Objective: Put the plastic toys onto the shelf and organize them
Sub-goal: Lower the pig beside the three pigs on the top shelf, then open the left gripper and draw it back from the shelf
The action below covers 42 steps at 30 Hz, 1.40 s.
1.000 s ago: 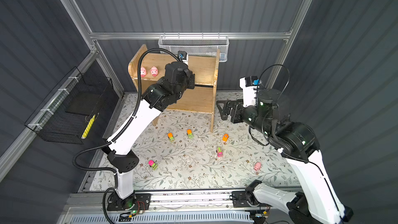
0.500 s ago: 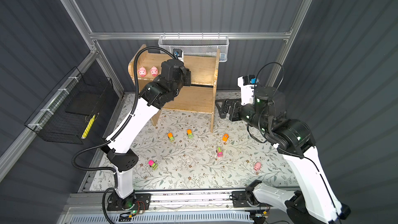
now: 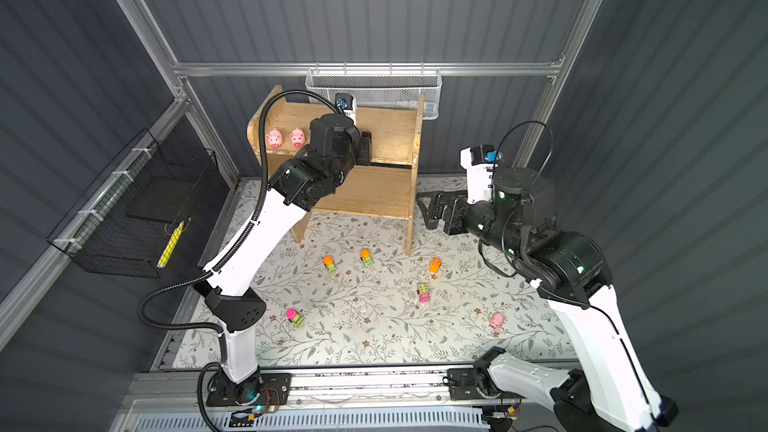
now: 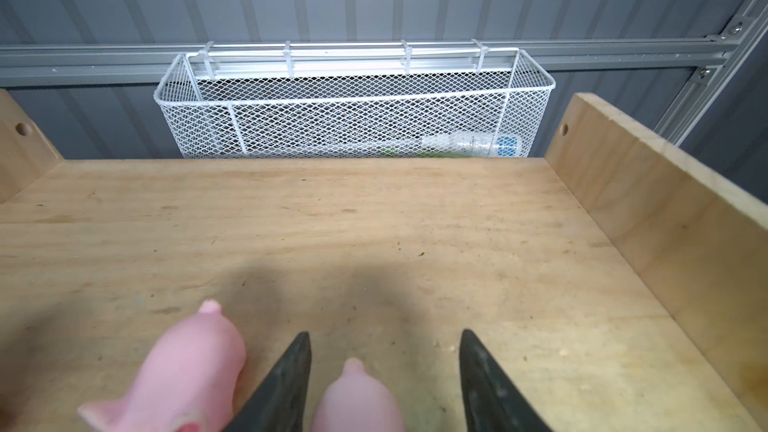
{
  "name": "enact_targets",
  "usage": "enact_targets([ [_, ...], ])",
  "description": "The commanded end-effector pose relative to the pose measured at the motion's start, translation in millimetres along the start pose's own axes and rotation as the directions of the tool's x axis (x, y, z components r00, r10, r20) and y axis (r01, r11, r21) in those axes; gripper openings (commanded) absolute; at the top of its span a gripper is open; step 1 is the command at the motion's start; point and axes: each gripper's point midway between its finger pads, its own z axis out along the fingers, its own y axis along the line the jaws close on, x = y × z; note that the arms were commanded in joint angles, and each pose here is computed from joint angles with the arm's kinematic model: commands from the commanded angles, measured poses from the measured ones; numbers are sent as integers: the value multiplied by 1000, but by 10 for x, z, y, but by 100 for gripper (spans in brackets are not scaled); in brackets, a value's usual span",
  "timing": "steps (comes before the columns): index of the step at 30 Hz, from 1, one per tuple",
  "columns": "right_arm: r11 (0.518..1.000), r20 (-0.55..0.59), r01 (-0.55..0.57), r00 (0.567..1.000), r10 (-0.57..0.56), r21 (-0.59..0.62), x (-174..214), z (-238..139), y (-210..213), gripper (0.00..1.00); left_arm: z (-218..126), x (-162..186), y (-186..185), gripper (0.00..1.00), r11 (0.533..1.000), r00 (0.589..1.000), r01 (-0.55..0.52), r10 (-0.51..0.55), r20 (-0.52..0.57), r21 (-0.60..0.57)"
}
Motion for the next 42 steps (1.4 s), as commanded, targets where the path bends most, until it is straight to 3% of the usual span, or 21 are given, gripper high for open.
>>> enact_targets([
  [1,1000,30,-11,999,11,-21,-79,-73,41,99,-195,-242,66,58,1000,998,12,-13,60,23],
  [19,1000,26,-9,1000,10,-16,-30,-106,13,99,-592,-511,135,66,992,990,73,-84,112,101],
  [30,1000,-14,-27,1000,27,15,197,-101,-102,99,-1150,-591,259,71,987,983,107,-123,137,120],
  [36,998,-51,-49,997,51,46,423,-76,-220,99,-1466,-374,382,73,980,981,152,-165,104,126],
  [42,994,-103,-94,990,99,58,774,-22,-333,99,-1608,220,420,80,974,980,193,-196,12,120],
])
